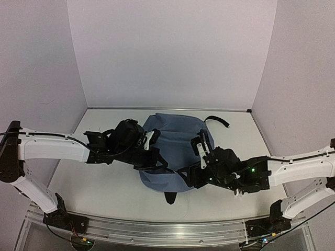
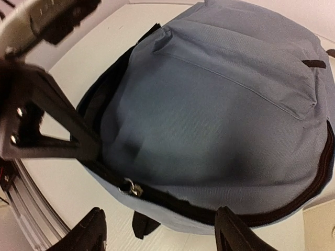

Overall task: Pack the student bag
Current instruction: Zip the student bag at the center of the board.

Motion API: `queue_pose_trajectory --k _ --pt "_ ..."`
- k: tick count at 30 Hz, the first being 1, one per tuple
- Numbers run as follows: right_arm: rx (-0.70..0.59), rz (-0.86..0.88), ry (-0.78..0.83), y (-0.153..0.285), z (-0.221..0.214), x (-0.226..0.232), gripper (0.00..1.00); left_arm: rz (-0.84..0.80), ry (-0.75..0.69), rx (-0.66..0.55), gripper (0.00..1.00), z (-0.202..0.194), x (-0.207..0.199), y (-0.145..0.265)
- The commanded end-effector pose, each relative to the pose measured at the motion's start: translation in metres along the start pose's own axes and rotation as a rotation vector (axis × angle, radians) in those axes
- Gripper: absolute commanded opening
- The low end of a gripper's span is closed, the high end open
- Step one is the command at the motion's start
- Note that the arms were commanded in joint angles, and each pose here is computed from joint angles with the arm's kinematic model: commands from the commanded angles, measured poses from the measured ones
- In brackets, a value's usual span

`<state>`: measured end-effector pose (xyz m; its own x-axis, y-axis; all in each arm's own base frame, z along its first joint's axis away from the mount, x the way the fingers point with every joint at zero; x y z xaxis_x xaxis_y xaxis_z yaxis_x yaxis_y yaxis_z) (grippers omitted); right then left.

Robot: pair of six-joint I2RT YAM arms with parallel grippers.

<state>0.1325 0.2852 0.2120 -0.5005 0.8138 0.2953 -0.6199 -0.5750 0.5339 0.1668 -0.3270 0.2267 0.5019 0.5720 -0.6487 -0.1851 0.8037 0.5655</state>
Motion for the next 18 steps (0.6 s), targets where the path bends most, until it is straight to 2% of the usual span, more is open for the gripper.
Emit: queue_pose_trajectory --k 1,7,12,13,18 --pt "-0.029 0.049 0.161 -0.003 0.009 0.011 0.71 -0.012 -0.029 -0.091 0.00 0.012 -0.016 0.028" --pt "-0.021 -0.072 0.299 -0.026 0.011 0.015 0.80 0.011 -0.031 -0.104 0.00 0.014 -0.018 0.038" --pt "-0.014 -0.067 0.385 -0.037 0.017 0.027 0.85 0.028 -0.030 -0.109 0.00 0.014 -0.017 0.041" --pt "-0.004 -0.068 0.397 -0.041 0.015 0.028 0.84 0.028 -0.031 -0.113 0.00 0.015 -0.018 0.041" --pt "0.020 -0.098 0.439 -0.054 0.008 0.028 0.58 0.042 -0.032 -0.127 0.00 0.017 -0.018 0.045"
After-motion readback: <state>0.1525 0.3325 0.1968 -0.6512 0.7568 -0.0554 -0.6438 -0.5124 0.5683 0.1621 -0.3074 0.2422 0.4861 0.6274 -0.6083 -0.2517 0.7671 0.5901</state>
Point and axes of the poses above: each gripper's point midway between its finger pads, its own y axis back along the fingers, its own x axis along the line the jaws close on, z = x × y, the point moved 9 cm from there along y, back along the fingers, and after that the axes turned 6 degrees about -y, right-handed, at the moved point
